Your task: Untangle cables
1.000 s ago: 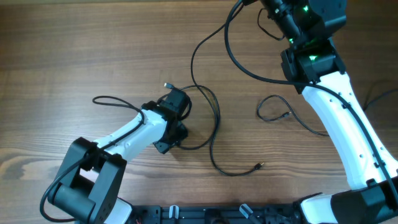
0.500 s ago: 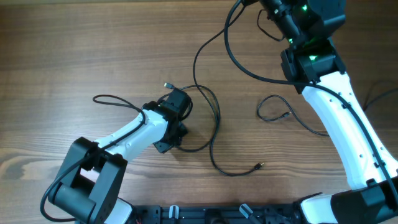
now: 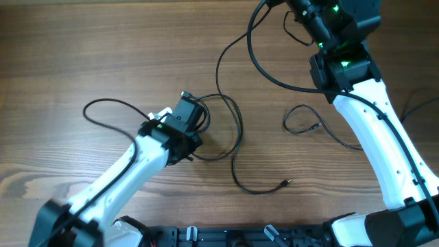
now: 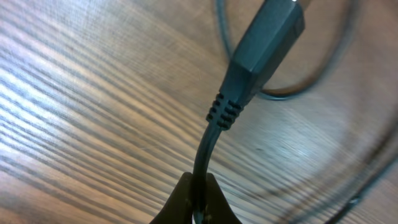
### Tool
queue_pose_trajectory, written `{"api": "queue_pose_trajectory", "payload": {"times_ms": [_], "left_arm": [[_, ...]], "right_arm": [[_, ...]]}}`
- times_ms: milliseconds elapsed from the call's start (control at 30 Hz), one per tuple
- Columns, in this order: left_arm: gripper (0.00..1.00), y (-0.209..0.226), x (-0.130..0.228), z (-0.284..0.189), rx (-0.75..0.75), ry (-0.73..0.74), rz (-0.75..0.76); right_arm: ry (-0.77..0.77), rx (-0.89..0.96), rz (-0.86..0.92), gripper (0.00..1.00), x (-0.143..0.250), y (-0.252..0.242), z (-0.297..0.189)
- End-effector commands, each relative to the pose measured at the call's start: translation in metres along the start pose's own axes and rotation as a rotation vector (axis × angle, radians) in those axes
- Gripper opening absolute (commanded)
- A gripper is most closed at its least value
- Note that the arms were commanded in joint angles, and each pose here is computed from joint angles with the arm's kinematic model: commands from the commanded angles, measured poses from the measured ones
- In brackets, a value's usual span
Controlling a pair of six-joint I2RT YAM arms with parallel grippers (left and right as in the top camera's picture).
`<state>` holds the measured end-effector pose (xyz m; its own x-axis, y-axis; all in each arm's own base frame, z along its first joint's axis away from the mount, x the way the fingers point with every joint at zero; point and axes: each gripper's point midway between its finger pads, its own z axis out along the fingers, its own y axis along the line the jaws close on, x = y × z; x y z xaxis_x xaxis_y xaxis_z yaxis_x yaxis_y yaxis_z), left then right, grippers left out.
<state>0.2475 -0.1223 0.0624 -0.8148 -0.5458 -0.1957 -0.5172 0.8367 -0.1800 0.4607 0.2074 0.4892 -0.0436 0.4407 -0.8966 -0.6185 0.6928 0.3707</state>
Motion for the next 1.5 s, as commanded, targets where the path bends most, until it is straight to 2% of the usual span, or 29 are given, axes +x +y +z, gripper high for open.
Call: {"api": "queue_pose_trajectory", "payload": {"times_ms": [0,200,300,400,533,733,833,1000,1100,1233,1467], "left_arm": [[0.04,-0.006,-0.022,-0.036,0.098,-0.145,0.014],[0.04,-0.002,-0.077,-0.091,0.162,-0.495,-0.072],[0.04,-0.003,-0.097,-0.106,0.17,-0.614,-0.116],[0.04,-0.011,-0.122,-0.125,0.22,-0.751,-0.191],[0.04,-0.024,-0.15,-0.138,0.297,-0.854,-0.287],[0.04,-0.036,-0.19,-0.118,0.349,-0.896,-0.38],[0.04,-0.058,-0.209,-0.094,0.445,-0.856,-0.385],[0.04,-0.108,-0.222,-0.052,0.641,-0.789,-0.34],[0.04,-0.129,-0.224,-0.022,0.713,-0.757,-0.323],[0.04,-0.134,-0.227,0.015,0.68,-0.71,-0.353],[0.04,-0.143,-0.234,0.023,0.702,-0.726,-0.357]], "right_arm": [[-0.036,-0.037,-0.012,0.04,-0.022,0.014,-0.005],[-0.054,-0.011,-0.023,0.04,-0.03,0.004,-0.009],[-0.062,0.019,-0.03,0.04,-0.036,-0.01,-0.013],[-0.071,0.11,-0.035,0.04,-0.044,-0.043,-0.021],[-0.078,0.293,-0.03,0.05,-0.053,-0.099,-0.04],[-0.105,0.626,-0.031,0.04,-0.076,-0.197,-0.1],[-0.095,0.748,-0.077,0.04,-0.087,-0.235,-0.135],[-0.088,0.904,-0.058,0.04,-0.095,-0.284,-0.186],[-0.056,0.982,-0.028,0.04,-0.085,-0.316,-0.209],[-0.015,1.061,0.011,0.04,-0.064,-0.357,-0.229],[0.06,1.206,0.099,0.04,-0.014,-0.431,-0.271]]}}
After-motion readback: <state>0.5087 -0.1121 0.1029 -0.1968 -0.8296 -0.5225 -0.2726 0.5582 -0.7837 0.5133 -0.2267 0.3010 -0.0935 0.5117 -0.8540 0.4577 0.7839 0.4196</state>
